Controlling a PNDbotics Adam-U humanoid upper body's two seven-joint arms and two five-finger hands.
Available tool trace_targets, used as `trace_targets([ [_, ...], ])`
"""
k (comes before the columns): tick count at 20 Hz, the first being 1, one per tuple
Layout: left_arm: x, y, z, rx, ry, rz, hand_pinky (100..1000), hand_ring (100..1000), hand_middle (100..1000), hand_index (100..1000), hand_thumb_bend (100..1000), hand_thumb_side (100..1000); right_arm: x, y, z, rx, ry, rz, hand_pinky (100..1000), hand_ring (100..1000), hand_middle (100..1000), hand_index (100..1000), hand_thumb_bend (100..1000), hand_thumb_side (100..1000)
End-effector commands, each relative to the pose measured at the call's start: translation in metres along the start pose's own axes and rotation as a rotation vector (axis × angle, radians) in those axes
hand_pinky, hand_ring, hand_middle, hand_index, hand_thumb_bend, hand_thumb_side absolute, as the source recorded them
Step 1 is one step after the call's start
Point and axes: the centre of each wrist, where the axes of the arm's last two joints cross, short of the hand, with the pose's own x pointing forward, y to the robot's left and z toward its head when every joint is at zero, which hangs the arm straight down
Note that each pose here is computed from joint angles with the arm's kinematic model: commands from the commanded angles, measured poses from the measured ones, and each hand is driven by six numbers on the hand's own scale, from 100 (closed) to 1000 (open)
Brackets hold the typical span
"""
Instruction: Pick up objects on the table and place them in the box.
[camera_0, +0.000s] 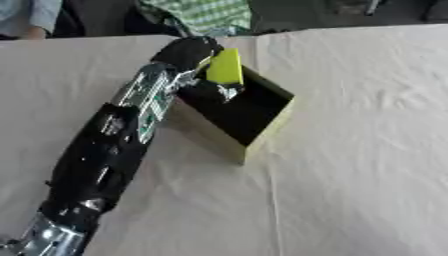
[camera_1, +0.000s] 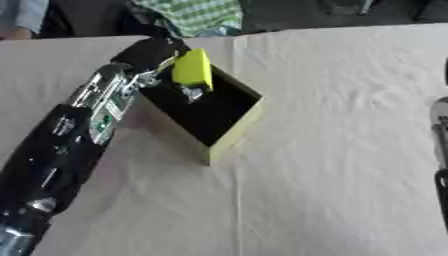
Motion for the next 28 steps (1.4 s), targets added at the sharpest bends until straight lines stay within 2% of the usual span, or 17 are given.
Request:
trace_targets([
  [1,-0.003,0.007,-0.001,0.029,0.041,-0.042,924,890,866,918,503,844,0.008,0.000,-0.005,0.005,-0.031,-0.008,734,734,499,804,100,708],
  [3,-0.005,0.008,0.000,0.052,0.081,-0.068,952,920,904,933,687,953,0.007,0.000,-0.005,0.004,-0.031,-0.009,734,734,499,804,100,709],
  [4,-0.006,0.009,0.000,0.067,0.100,-0.076,956,925,908,936,732,971,0.007,0.000,-0.005,0.003,-0.030,-0.010,734,734,499,804,100,709],
  [7,-0.007,0.008,0.000,0.095,0.133,-0.081,963,932,912,935,793,989,0.007,0.000,-0.005,0.001,-0.030,-0.011,734,734,499,803,100,709],
  [9,-0.007,0.007,0.000,0.106,0.138,-0.076,959,928,908,933,774,972,0.007,0.000,-0.005,0.000,-0.029,-0.012,734,735,499,803,100,709],
  [12,-0.007,0.007,0.001,0.125,0.138,-0.073,950,917,898,927,651,937,0.007,-0.001,-0.004,-0.001,-0.029,-0.011,734,735,499,803,100,708],
  [13,-0.008,0.008,0.002,0.137,0.137,-0.068,950,917,898,927,651,937,0.007,-0.001,-0.004,-0.002,-0.029,-0.010,734,735,499,803,100,708],
  [14,-0.008,0.010,0.003,0.156,0.138,-0.060,937,900,880,920,567,933,0.007,-0.001,-0.004,-0.003,-0.029,-0.009,734,735,500,803,100,707],
  [15,-0.008,0.015,0.005,0.184,0.138,-0.047,930,889,868,917,525,940,0.007,-0.001,-0.004,-0.004,-0.029,-0.008,734,735,500,803,100,708],
  [17,-0.010,0.028,0.014,0.271,0.138,-0.014,918,871,849,912,480,943,0.007,-0.002,-0.004,-0.006,-0.030,-0.005,734,734,500,803,100,707],
  [18,-0.013,0.038,0.021,0.334,0.142,0.011,887,829,804,901,387,942,0.007,-0.003,-0.004,-0.008,-0.032,-0.003,733,734,501,803,100,705],
  [21,-0.026,0.066,0.050,0.545,0.168,0.124,834,771,747,883,270,927,0.007,-0.005,-0.005,-0.011,-0.035,0.008,733,734,501,803,100,705],
  [22,-0.033,0.073,0.062,0.615,0.187,0.166,803,737,705,869,140,945,0.007,-0.006,-0.005,-0.012,-0.036,0.012,733,734,502,802,100,705],
  [23,-0.039,0.077,0.073,0.680,0.205,0.210,798,732,701,868,120,948,0.007,-0.006,-0.005,-0.012,-0.038,0.014,733,734,502,802,100,705],
  [24,-0.045,0.080,0.084,0.744,0.225,0.260,758,692,659,854,100,922,0.008,-0.007,-0.005,-0.013,-0.040,0.017,733,734,503,802,100,705],
  [28,-0.062,0.085,0.131,1.002,0.292,0.455,673,629,611,835,100,870,0.008,-0.009,-0.006,-0.019,-0.048,0.027,732,734,503,802,100,705],
])
